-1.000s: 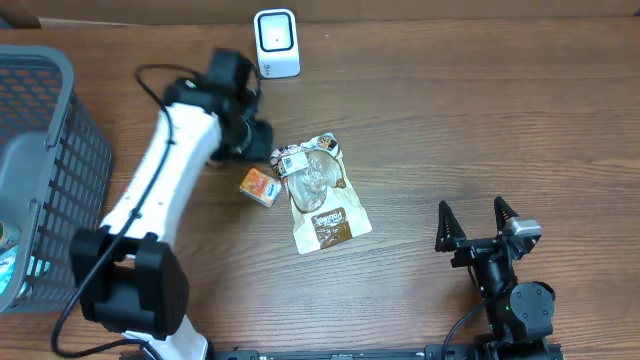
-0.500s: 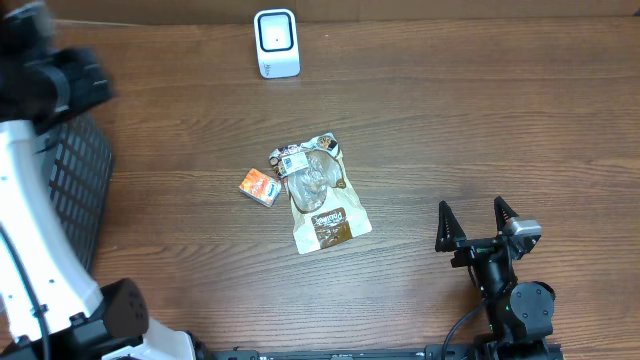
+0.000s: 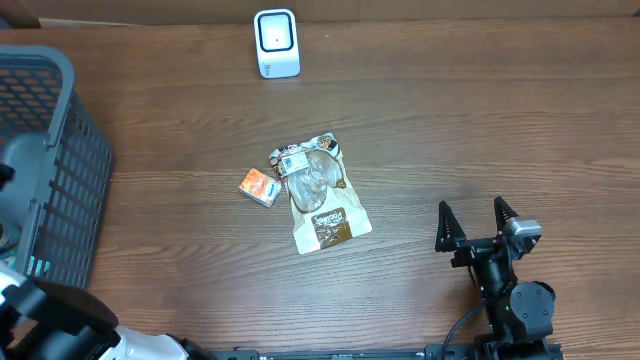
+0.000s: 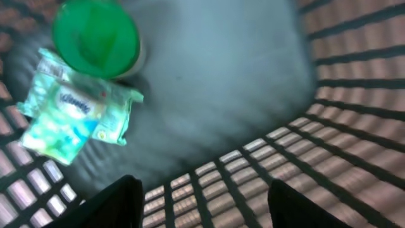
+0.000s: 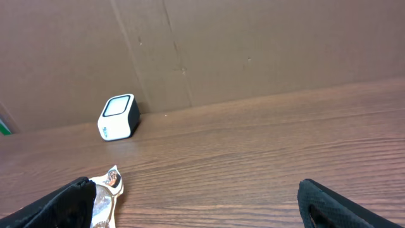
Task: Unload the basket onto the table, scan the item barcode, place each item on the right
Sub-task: 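Move the left gripper back into the basket toward the green tissue pack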
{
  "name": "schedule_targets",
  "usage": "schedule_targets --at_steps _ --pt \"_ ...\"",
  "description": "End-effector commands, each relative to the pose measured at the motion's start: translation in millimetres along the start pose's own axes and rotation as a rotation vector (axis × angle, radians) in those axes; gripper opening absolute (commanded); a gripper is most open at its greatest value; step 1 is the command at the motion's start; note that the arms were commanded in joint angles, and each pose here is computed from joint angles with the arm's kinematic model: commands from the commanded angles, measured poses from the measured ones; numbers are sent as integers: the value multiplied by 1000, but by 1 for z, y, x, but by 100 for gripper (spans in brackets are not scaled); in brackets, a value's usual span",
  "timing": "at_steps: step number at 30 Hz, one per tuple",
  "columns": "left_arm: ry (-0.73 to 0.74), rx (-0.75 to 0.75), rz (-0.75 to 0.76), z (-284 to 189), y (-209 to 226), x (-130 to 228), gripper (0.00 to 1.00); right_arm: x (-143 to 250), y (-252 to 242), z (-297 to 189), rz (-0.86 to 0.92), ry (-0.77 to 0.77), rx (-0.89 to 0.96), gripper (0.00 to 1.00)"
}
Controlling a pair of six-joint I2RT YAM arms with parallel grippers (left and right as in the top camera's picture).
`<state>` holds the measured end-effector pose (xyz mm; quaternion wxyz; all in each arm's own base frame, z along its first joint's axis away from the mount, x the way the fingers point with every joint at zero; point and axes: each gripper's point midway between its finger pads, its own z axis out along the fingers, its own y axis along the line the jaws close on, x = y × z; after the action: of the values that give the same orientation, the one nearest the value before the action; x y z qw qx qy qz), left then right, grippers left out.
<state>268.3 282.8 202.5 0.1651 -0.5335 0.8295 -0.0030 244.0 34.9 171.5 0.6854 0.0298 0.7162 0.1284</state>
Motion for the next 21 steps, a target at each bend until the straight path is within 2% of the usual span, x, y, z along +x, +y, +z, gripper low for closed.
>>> schedule_targets --at_steps 1,6,10,18,21 --pt "44 -22 -17 30 15 13 68 1 -1 0 0 -8 2 100" --pt "4 -41 103 49 29 5 63 1 -1 0 0 -8 2 100" --pt "-7 -182 154 62 61 5 64 1 -1 0 0 -8 2 100" --pt "0 -376 179 82 103 16 65 1 -1 0 0 -8 2 100" --pt "-13 -400 173 89 116 15 68 1 -1 0 0 -8 2 100"
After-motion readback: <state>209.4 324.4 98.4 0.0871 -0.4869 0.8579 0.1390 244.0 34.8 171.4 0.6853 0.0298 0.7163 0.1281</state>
